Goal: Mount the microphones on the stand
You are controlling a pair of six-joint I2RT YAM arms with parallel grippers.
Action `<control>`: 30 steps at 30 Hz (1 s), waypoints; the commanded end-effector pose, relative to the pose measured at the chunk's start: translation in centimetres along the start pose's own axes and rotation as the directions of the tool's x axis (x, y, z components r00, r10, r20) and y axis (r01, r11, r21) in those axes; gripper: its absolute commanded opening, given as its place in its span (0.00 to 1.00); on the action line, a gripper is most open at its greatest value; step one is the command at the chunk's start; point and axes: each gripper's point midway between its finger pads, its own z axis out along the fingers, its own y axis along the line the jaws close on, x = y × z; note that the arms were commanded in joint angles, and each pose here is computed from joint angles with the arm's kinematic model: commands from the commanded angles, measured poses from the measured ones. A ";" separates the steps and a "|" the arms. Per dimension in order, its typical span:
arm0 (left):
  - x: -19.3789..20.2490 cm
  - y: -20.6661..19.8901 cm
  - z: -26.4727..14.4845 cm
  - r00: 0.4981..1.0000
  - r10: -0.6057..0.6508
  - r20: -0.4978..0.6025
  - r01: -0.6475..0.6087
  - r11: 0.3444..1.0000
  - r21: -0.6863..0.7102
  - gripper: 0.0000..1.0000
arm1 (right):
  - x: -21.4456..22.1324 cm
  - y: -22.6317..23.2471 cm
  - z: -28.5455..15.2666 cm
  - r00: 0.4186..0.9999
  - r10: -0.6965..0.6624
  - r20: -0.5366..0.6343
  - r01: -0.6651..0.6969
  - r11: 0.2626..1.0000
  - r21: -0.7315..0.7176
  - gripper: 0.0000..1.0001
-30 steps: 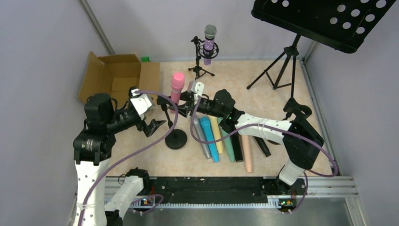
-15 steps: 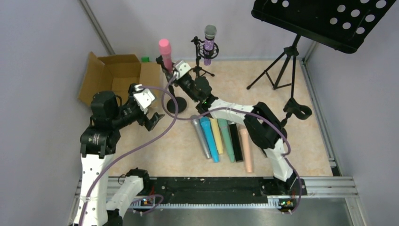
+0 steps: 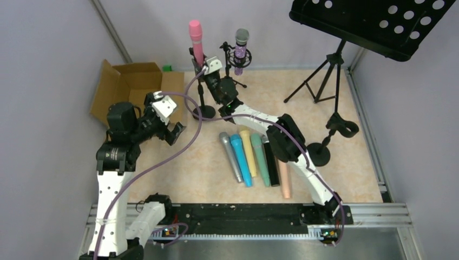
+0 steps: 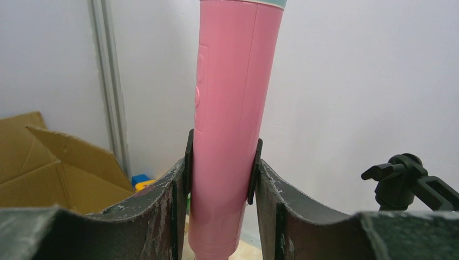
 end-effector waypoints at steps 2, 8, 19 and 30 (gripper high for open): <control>-0.1 0.7 0.7 1.000 -0.003 0.019 0.003 1.000 -0.021 0.99 | -5.1 -1.9 1.8 0.984 0.028 0.176 -0.038 0.998 0.056 0.00; 0.0 1.0 1.1 1.000 -0.007 0.016 0.007 1.000 -0.019 0.99 | -6.4 -2.9 2.7 0.963 0.025 0.270 -0.043 0.997 0.062 0.00; 1.4 1.0 1.6 1.000 0.001 -0.014 -0.001 1.000 -0.003 0.99 | -5.3 -4.0 2.7 0.934 0.101 0.342 -0.139 0.986 0.089 0.00; 2.0 1.2 1.7 1.000 -0.019 -0.019 0.019 1.000 0.000 0.99 | -2.0 -0.6 -1.4 0.968 0.094 0.234 -0.113 0.991 0.069 0.21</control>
